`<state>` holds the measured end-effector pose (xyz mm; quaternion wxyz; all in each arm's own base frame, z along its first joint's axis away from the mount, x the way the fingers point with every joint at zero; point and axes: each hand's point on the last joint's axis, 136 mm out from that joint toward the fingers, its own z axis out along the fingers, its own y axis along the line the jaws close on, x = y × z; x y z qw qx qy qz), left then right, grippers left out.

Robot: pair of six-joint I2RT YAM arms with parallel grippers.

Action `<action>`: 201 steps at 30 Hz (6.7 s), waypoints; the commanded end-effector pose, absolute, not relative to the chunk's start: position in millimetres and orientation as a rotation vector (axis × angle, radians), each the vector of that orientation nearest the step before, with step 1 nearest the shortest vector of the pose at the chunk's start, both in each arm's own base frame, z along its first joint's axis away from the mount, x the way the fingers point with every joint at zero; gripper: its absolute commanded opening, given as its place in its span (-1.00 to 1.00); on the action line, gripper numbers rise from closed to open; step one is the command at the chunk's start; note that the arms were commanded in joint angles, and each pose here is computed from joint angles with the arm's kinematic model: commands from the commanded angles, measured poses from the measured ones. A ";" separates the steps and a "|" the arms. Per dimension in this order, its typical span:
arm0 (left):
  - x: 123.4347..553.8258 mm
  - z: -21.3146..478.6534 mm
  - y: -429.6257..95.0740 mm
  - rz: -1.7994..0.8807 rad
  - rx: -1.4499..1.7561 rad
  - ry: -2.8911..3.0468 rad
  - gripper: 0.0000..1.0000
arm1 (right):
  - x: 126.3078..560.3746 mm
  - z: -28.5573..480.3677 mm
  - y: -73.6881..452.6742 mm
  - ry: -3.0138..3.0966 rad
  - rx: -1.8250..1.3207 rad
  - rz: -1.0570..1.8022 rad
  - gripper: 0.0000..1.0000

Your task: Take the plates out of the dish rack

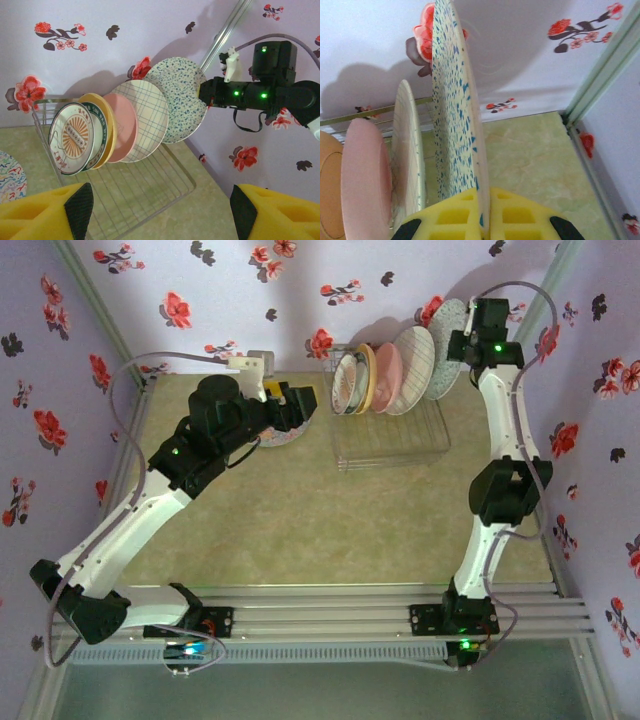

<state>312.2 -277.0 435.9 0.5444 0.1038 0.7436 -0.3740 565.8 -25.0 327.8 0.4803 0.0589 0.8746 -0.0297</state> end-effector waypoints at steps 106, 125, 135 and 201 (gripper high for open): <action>446.4 342.1 -148.8 -1.452 -0.666 1.761 -1.00 | 298.3 424.3 235.6 1.720 -0.716 0.382 0.99; 474.3 183.9 -97.2 -1.192 -0.875 1.885 -1.00 | 305.5 409.9 267.2 1.761 -0.722 0.494 0.99; 498.8 137.4 -98.9 -1.162 -0.911 1.945 -1.00 | 310.0 405.3 267.3 1.789 -0.697 0.491 0.99; 521.8 51.2 -107.2 -0.945 -1.064 2.382 -0.25 | 332.9 387.3 264.8 1.879 -0.620 0.444 0.99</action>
